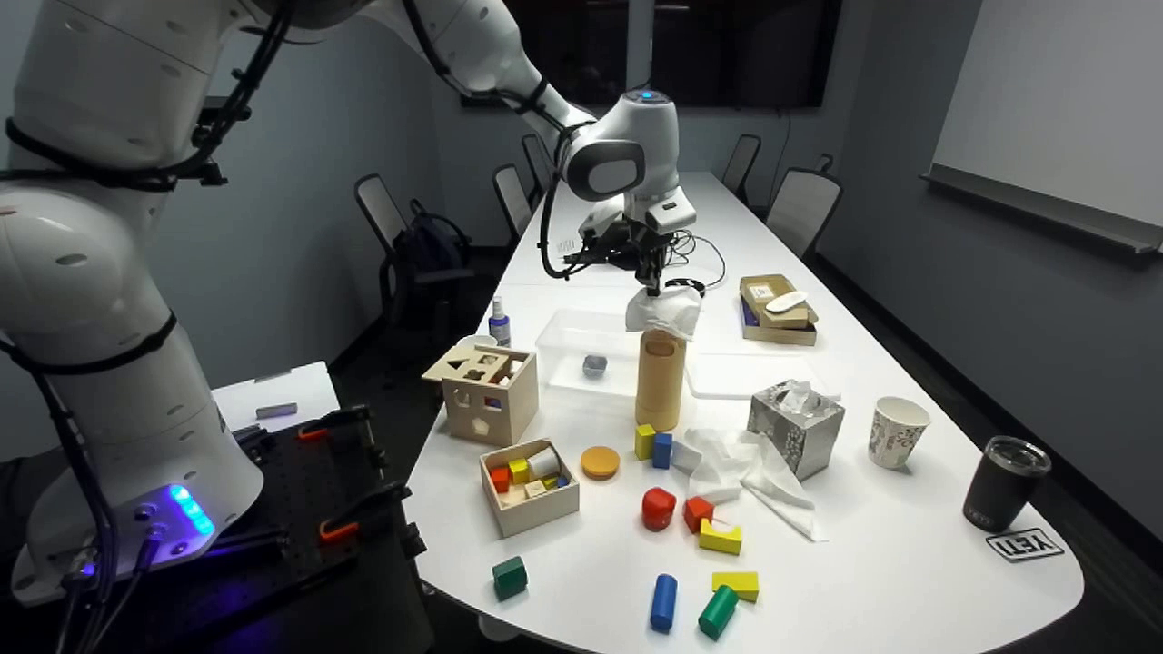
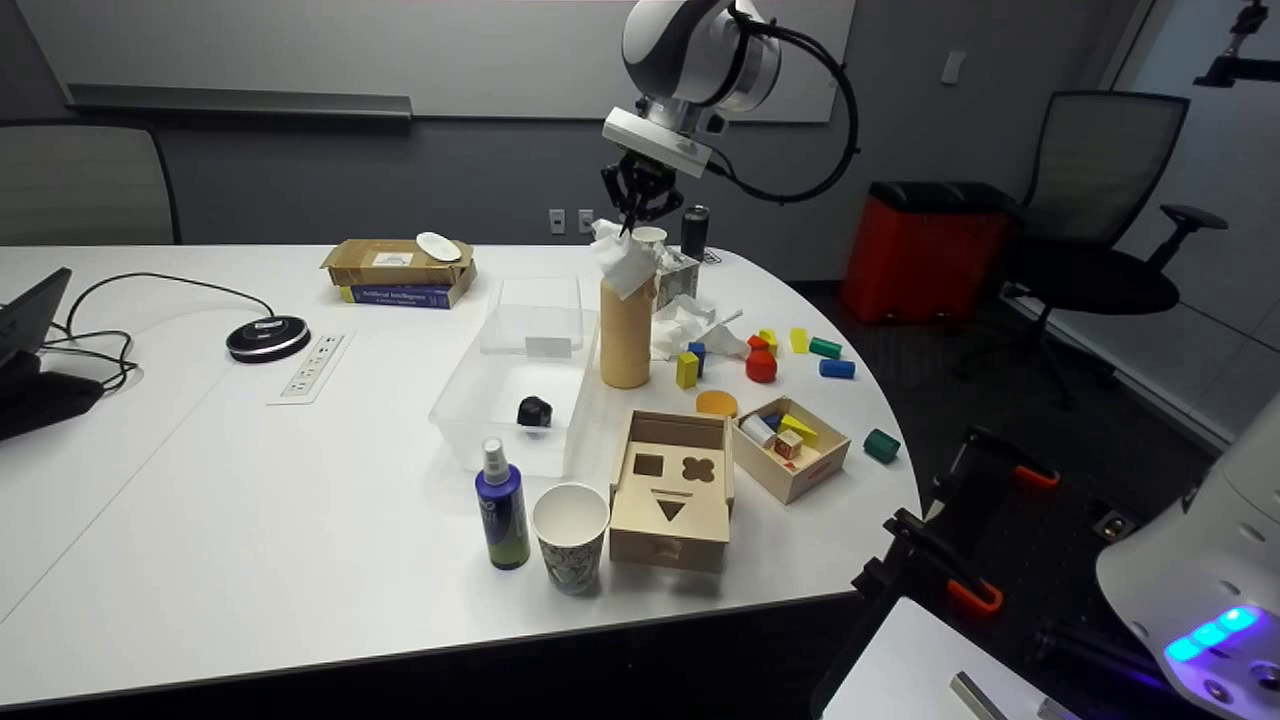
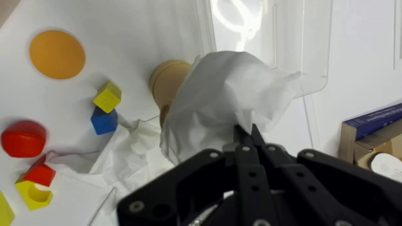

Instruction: Pick up the wipe and clean the bottle

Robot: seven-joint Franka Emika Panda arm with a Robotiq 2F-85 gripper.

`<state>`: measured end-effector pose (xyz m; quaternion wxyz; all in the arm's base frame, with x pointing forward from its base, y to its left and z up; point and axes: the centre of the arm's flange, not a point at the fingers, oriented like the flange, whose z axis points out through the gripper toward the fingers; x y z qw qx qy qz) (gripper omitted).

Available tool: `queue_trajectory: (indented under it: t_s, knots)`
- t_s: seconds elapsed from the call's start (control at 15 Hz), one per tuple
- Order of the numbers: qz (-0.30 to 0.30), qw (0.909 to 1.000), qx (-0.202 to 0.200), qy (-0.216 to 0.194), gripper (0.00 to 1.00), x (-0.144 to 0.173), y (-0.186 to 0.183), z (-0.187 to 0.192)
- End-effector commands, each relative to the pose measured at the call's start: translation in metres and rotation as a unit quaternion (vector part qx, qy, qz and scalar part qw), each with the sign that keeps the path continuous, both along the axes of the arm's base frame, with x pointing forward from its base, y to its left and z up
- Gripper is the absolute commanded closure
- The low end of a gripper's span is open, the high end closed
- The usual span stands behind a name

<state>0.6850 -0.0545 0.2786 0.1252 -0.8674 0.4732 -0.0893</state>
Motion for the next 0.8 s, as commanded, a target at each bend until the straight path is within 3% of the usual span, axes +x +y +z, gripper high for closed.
queue_trajectory:
  t_s: [0.0,0.73]
  knots:
    - [-0.033,0.9989,-0.008,0.033,1.00,0.004,-0.022,0.008]
    - [-0.053,0.9980,-0.009,-0.033,1.00,0.012,-0.021,0.005]
